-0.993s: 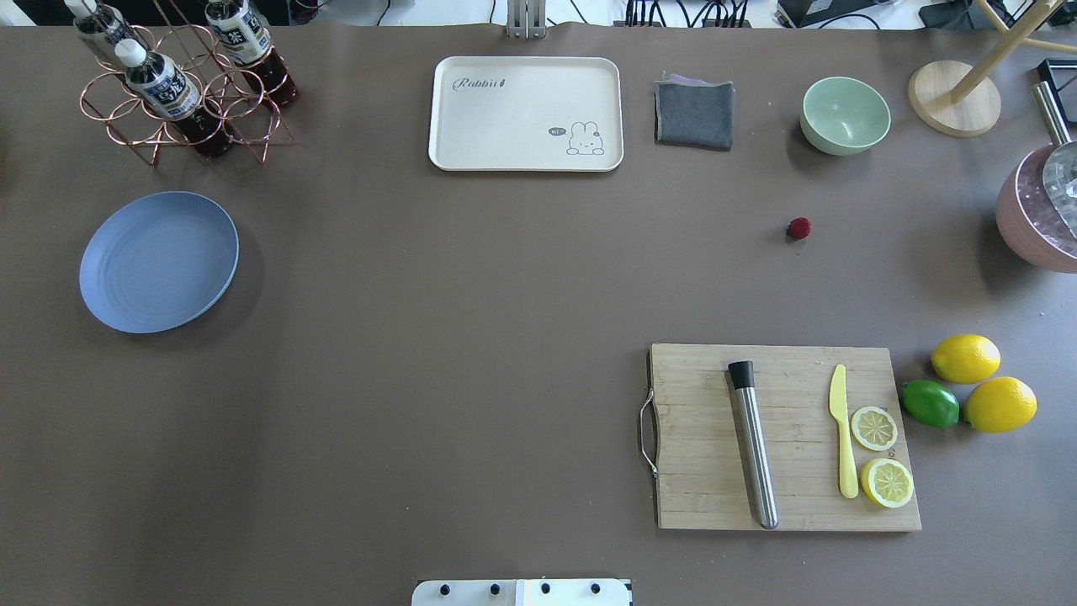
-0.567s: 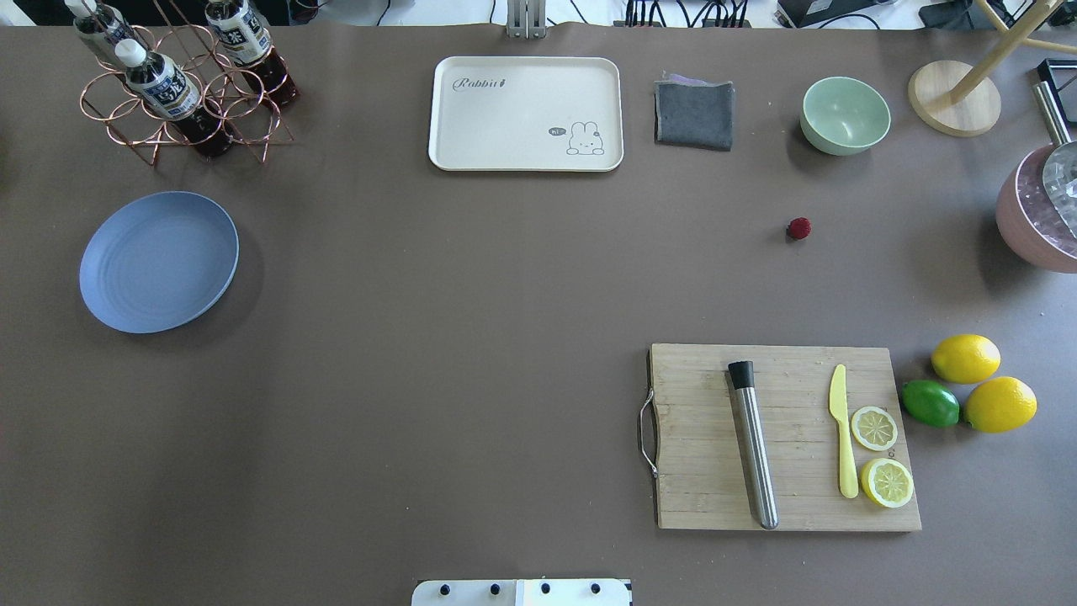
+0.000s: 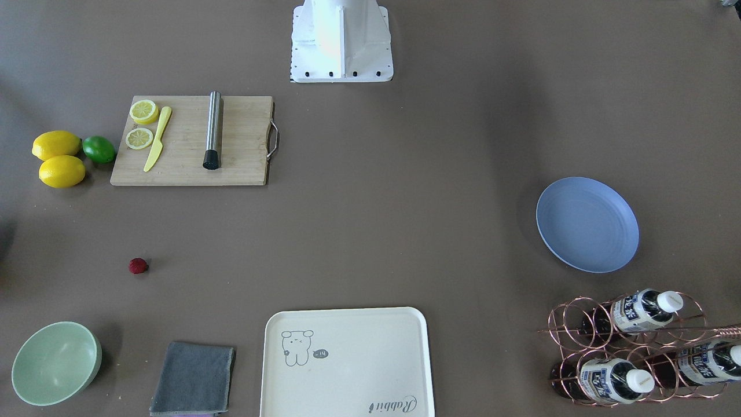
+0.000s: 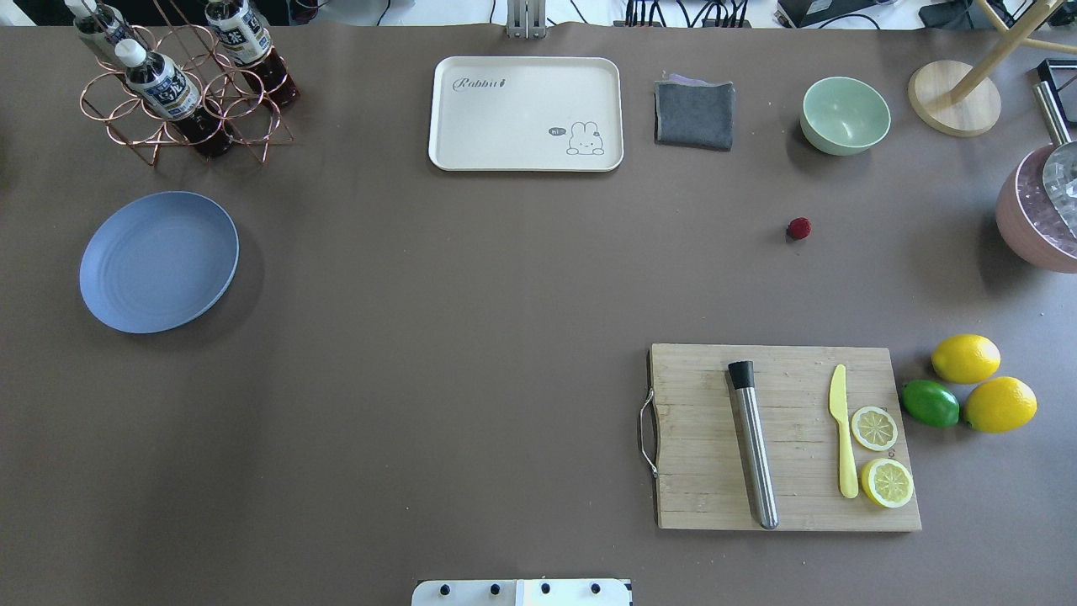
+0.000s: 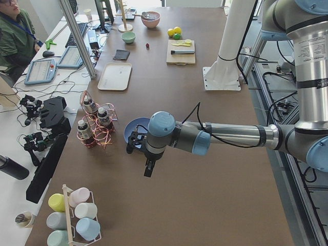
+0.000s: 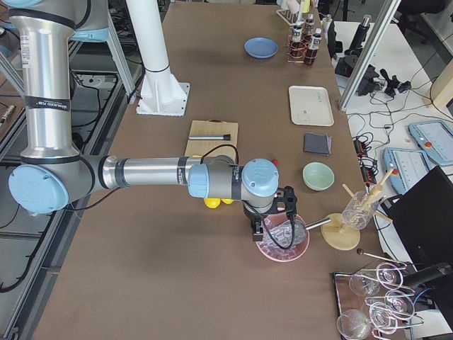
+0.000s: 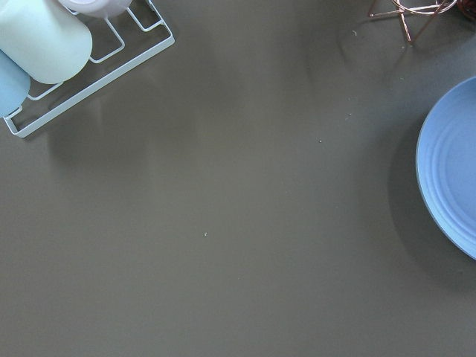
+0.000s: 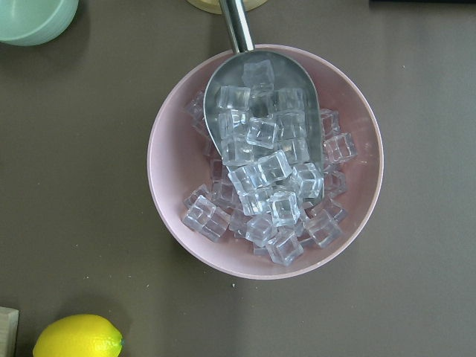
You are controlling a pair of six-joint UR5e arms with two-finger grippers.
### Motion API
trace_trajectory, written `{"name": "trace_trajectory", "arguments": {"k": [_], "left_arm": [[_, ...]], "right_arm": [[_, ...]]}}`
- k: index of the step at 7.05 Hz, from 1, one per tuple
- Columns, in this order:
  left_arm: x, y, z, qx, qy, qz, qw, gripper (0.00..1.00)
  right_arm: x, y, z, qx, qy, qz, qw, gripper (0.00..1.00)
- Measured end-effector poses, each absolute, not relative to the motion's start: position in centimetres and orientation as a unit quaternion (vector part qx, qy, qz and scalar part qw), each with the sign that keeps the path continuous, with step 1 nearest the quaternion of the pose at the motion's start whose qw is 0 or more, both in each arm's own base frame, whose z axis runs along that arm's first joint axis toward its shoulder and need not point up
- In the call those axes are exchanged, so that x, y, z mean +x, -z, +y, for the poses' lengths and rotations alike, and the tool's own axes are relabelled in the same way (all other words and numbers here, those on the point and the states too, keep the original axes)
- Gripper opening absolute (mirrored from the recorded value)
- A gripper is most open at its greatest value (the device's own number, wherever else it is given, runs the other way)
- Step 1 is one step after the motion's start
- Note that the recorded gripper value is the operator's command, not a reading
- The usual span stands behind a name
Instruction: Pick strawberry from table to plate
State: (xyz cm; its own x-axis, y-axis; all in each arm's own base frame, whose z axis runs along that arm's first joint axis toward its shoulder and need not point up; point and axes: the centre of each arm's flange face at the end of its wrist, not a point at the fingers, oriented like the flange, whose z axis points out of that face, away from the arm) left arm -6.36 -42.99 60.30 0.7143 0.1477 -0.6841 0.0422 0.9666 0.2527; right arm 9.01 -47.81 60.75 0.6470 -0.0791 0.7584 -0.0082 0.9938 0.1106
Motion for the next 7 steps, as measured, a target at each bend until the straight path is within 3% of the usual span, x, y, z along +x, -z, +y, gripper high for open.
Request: {"name": "trace_trajectory", "arguments": {"k": [3, 7], "left_arm": [[-4.8, -61.0, -46.3, 0.122, -0.044, 0.392, 0.911, 0.98], [-3.5, -61.9, -49.7, 0.137, -0.058, 0.410, 0.900, 0.98]], "right_arm": [[6.5, -56.9, -50.7, 0.069, 0.046, -0.421, 0.903, 1.00], [-2.3, -46.8, -54.6, 0.072, 0.051, -0.434, 0.897, 1.00]]}}
